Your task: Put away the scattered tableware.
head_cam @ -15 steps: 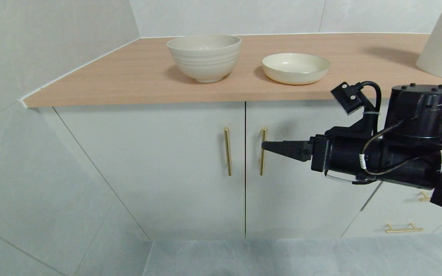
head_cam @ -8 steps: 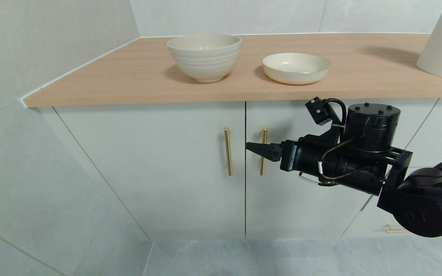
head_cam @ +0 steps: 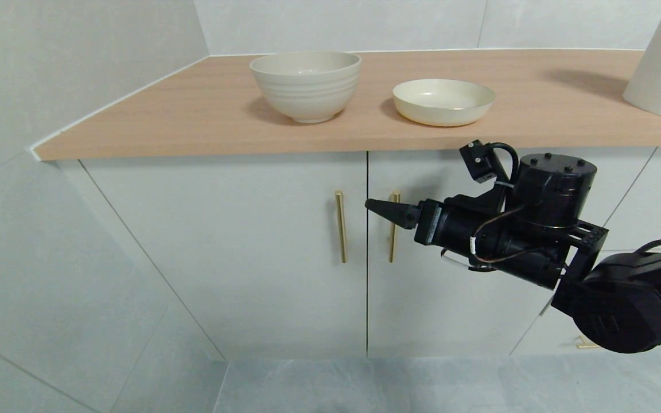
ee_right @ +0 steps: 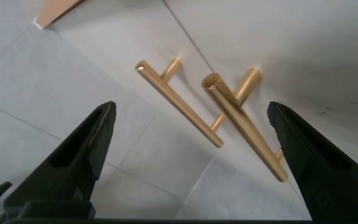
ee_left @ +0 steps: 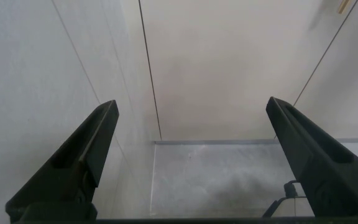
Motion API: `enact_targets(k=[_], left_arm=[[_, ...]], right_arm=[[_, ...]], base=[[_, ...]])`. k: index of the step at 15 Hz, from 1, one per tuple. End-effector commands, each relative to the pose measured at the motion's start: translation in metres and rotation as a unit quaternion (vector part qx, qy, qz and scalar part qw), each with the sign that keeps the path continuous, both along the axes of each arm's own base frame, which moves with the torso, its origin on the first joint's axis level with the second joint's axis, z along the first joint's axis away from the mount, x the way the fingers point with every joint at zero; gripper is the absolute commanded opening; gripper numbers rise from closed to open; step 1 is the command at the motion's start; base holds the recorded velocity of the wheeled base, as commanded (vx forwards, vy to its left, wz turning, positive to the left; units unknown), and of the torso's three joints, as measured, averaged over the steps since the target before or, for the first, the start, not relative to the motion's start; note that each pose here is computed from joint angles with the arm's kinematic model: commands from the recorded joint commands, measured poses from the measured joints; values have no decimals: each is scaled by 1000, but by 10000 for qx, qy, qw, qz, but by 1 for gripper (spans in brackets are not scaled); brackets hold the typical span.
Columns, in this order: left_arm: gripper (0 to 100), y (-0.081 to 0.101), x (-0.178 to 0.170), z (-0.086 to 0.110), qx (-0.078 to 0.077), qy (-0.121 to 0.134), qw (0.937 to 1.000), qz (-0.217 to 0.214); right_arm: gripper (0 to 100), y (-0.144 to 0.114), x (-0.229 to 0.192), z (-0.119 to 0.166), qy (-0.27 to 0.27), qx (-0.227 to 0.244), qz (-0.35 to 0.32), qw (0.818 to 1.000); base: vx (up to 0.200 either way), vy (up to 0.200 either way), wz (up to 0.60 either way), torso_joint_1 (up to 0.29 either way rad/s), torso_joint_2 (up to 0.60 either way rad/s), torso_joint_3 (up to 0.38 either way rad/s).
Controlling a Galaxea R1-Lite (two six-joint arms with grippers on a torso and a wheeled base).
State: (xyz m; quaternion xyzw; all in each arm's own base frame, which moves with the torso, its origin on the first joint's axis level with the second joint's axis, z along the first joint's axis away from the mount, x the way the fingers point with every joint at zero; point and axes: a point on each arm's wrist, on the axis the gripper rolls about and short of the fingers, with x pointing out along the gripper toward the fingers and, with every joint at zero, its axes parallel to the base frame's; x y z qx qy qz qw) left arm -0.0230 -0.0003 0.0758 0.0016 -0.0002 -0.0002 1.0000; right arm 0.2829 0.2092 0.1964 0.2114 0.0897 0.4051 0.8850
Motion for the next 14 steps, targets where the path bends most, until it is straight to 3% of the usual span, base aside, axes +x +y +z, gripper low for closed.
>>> enact_targets(k=[1, 14], left_arm=[[100, 0, 0, 0, -1, 2, 10000, 2], [100, 0, 0, 0, -1, 2, 10000, 2]], right_arm=[[100, 2, 1, -3, 34, -23, 10, 10000], [100, 20, -4, -11, -32, 19, 102, 9999]], base=[[0, 0, 0, 0, 0, 0], [0, 0, 0, 0, 0, 0]])
